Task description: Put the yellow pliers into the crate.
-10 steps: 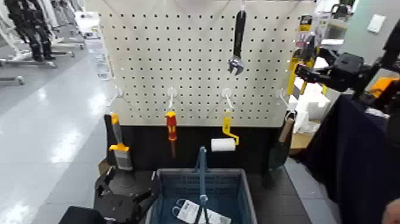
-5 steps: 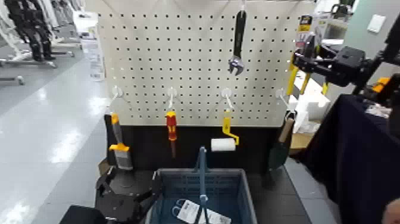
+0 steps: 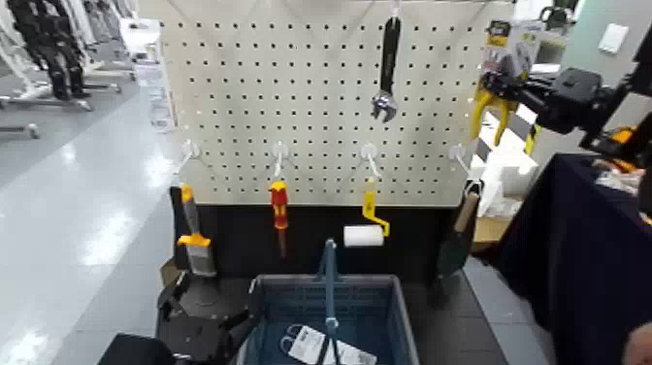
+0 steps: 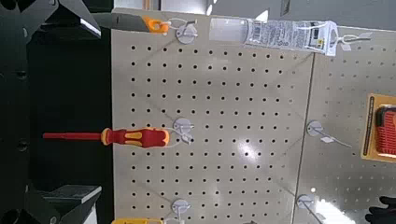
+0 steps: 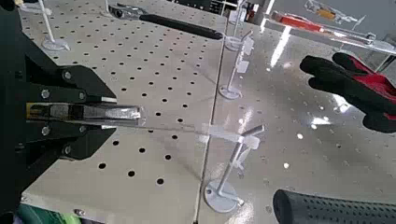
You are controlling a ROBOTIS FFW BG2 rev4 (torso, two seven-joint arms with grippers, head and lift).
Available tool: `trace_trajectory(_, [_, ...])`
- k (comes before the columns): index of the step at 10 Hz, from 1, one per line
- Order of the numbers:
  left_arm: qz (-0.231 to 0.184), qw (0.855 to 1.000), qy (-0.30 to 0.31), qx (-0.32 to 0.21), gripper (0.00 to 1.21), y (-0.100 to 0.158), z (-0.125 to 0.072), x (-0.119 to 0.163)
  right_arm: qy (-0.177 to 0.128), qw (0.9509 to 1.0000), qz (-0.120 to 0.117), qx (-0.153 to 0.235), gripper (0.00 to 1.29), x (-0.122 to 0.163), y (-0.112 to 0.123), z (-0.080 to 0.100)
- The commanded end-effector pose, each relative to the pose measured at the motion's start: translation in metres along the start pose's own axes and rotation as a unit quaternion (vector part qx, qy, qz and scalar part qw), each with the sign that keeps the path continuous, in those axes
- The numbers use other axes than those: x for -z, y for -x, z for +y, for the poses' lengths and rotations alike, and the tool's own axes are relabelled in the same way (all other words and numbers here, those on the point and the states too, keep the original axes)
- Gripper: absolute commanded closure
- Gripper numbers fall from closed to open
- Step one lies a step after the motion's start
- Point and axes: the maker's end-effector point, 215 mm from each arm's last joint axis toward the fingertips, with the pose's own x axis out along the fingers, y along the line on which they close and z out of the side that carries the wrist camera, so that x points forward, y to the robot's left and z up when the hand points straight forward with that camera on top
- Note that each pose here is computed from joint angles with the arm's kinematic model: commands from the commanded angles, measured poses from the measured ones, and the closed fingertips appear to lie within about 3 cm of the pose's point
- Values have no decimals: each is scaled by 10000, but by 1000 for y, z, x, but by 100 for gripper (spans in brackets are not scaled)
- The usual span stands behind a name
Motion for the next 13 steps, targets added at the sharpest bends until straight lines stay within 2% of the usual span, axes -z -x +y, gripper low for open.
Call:
trace_trajectory(1, [5, 10000, 8, 5, 13, 0, -1, 0, 21, 10000, -17, 21, 105, -3, 1, -2])
trace_trajectory(3, [12, 10000, 4, 6, 13, 0, 0, 1, 78, 10000, -54, 11, 105, -9, 1, -2])
trace_trajectory(8, [35, 10000, 3, -15, 14, 1, 3, 2, 455, 9987, -239, 72, 105, -52, 9, -1])
trace_trajectory(11, [46, 10000, -4, 1, 14, 1, 2, 3, 533, 9983, -221, 58, 105, -57, 18, 12])
trace_trajectory(13, [61, 10000, 7, 6, 14, 0, 2, 4, 540, 9982, -235, 75, 105, -62, 29, 32])
